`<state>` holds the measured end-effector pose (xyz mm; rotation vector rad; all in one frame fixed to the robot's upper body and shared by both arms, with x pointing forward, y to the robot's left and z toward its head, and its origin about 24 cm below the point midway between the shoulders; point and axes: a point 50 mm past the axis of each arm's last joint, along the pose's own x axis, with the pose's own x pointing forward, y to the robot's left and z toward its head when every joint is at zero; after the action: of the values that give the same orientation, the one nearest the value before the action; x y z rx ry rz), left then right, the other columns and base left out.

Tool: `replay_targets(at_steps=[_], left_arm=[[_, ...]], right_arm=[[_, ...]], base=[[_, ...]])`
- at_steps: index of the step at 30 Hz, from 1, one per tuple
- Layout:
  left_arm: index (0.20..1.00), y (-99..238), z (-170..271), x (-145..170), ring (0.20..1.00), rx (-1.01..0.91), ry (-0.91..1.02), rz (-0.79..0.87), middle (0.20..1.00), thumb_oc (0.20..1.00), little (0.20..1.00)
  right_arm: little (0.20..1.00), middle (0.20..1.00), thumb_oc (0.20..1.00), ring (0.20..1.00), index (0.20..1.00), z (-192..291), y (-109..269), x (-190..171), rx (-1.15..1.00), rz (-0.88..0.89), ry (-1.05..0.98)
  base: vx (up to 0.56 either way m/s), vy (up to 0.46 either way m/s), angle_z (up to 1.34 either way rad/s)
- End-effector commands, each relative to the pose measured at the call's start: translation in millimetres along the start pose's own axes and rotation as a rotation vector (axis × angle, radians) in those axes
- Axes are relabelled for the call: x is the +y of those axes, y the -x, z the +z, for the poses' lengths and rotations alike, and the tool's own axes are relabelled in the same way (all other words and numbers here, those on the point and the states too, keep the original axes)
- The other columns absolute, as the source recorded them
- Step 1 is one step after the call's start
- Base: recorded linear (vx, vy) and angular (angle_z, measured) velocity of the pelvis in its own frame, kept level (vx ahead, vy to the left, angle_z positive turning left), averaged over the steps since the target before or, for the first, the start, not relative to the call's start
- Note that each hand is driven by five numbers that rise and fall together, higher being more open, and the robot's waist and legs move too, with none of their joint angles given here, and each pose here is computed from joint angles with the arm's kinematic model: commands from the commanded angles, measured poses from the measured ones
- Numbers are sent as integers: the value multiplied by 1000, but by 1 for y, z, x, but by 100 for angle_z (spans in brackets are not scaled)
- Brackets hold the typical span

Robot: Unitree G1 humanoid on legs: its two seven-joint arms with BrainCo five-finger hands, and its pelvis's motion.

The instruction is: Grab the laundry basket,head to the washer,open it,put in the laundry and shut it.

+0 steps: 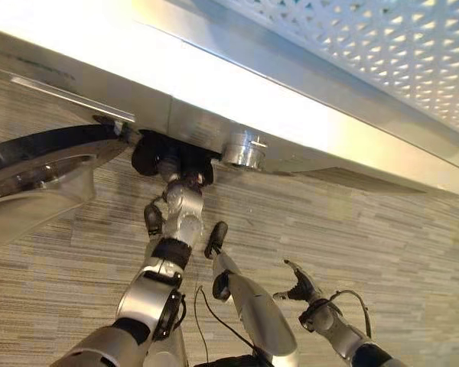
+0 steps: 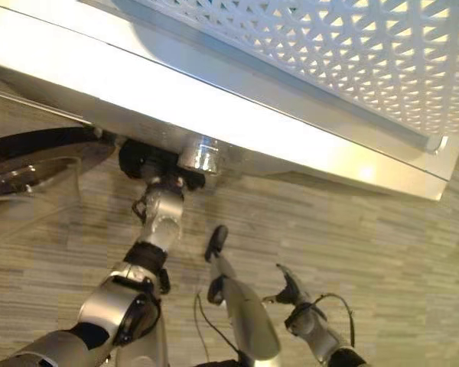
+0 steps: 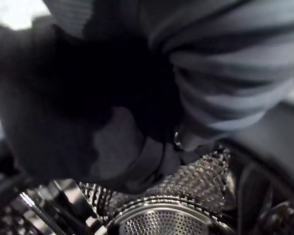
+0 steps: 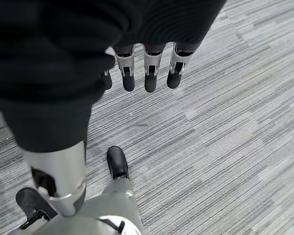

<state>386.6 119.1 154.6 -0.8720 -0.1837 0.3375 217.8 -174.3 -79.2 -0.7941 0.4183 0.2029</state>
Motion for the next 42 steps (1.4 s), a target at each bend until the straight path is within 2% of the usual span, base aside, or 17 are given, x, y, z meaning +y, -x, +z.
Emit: replay_targets(at_steps=[1,6,13,15,20,24,25,26,31,32,33,34,35,37,40,41,42], left_arm=[[200,-7,37,-47,200,-172,-14,-139,200,200,200],[200,-3,70,-94,200,-280,65,-241,200,200,200],[200,39,112,-176,200,-376,318,-442,200,200,200],[200,42,119,-183,200,-394,326,-457,200,200,200],[200,58,201,-210,200,-613,412,-539,200,200,200],[200,71,251,-207,200,-738,521,-615,200,200,200],[398,70,251,-206,398,-734,521,-616,398,398,398],[1000,63,248,-203,1000,-718,480,-604,1000,1000,1000],[1000,14,229,-174,1000,-671,56,-485,1000,1000,1000],[1000,0,224,-163,1000,-672,-128,-444,1000,1000,1000],[1000,-34,212,-127,1000,-613,-503,-298,1000,1000,1000],[1000,-34,213,-128,1000,-614,-509,-301,1000,1000,1000],[1000,-55,202,-98,1000,-533,-842,-197,1000,1000,1000],[1000,-64,196,-82,1000,-512,-1194,-138,1000,1000,1000],[1000,-70,187,-66,1000,-492,-1482,-68,1000,1000,1000],[1000,-74,167,-53,1000,-419,-1784,-77,1000,1000,1000],[1000,-74,166,-53,1000,-418,-1788,-79,1000,1000,1000]], right_arm=[[1000,1000,1000,1000,1000,9,-4,-19,-56,-69,10],[1000,1000,1000,1000,1000,12,-8,-23,-60,-95,8],[1000,1000,1000,1000,1000,21,7,-51,-161,-180,54],[1000,1000,1000,1000,1000,22,7,-54,-165,-185,61],[1000,1000,1000,1000,1000,21,14,-63,-204,-173,89],[1000,1000,1000,1000,1000,10,26,-68,-182,-174,81],[1000,1000,1000,1000,1000,9,26,-68,-181,-173,80],[1000,1000,1000,1000,1000,5,28,-67,-163,-172,73],[1000,1000,1000,1000,1000,-2,30,-68,-129,-164,49],[1000,1000,1000,1000,1000,-3,31,-70,-122,-168,47],[1000,1000,1000,1000,1000,-5,30,-74,-116,-173,32],[1000,1000,1000,1000,1000,-5,30,-74,-117,-172,29],[1000,1000,1000,1000,1000,-4,29,-77,-119,-173,28],[1000,1000,1000,1000,1000,-2,28,-81,-131,-179,25],[1000,1000,1000,1000,1000,4,29,-83,-159,-176,18],[1000,1000,1000,1000,1000,0,34,-78,-159,-139,7],[1000,1000,1000,1000,1000,0,34,-77,-158,-138,5]], base=[[0,0,0],[28,-27,-3],[72,-61,3],[38,-37,3],[47,9,-2],[63,6,-12],[68,12,-12],[31,-6,-7],[15,1,-4],[-11,30,-1],[0,0,0],[0,0,0],[0,0,0],[-39,8,4],[-27,7,1],[-56,18,-2],[-39,12,-1]])
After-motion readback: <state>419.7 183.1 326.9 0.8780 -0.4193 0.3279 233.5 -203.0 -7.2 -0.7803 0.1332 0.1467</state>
